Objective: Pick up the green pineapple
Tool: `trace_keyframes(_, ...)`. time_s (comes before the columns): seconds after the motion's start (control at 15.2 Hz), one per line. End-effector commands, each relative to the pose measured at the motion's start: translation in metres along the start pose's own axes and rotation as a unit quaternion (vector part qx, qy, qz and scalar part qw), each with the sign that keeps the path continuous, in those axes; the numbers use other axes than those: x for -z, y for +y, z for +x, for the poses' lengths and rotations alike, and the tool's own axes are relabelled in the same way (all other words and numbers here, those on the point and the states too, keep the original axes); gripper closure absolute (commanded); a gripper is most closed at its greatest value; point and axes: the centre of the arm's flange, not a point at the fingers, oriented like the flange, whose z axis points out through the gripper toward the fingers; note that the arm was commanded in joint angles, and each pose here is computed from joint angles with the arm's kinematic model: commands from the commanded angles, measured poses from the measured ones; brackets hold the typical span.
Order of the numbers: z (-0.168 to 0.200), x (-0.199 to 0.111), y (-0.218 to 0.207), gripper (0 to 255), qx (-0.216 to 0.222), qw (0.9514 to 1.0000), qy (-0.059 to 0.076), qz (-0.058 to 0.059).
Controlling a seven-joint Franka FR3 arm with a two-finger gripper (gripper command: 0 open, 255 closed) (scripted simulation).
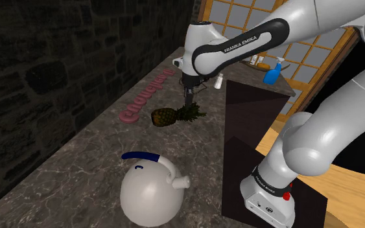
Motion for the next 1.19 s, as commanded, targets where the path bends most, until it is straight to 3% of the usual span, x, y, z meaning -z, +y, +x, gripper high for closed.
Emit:
trace_keyframes(0.0, 0.016, -0.018, -0.004, 0, 0.037, 0.9993, 0.003, -0.003)
trace_keyframes(0.13, 0.027, -0.032, -0.007, 0, 0.063, 0.9980, 0.004, -0.004)
trace_keyframes(0.73, 0.029, -0.072, -0.011, 0, 0.063, 0.9980, 0.004, -0.004)
trace_keyframes(0.79, 0.029, -0.072, -0.011, 255, 0.063, 0.9980, 0.004, -0.004)
trace_keyframes(1.12, 0.029, -0.072, -0.011, 255, 0.063, 0.9980, 0.004, -0.004)
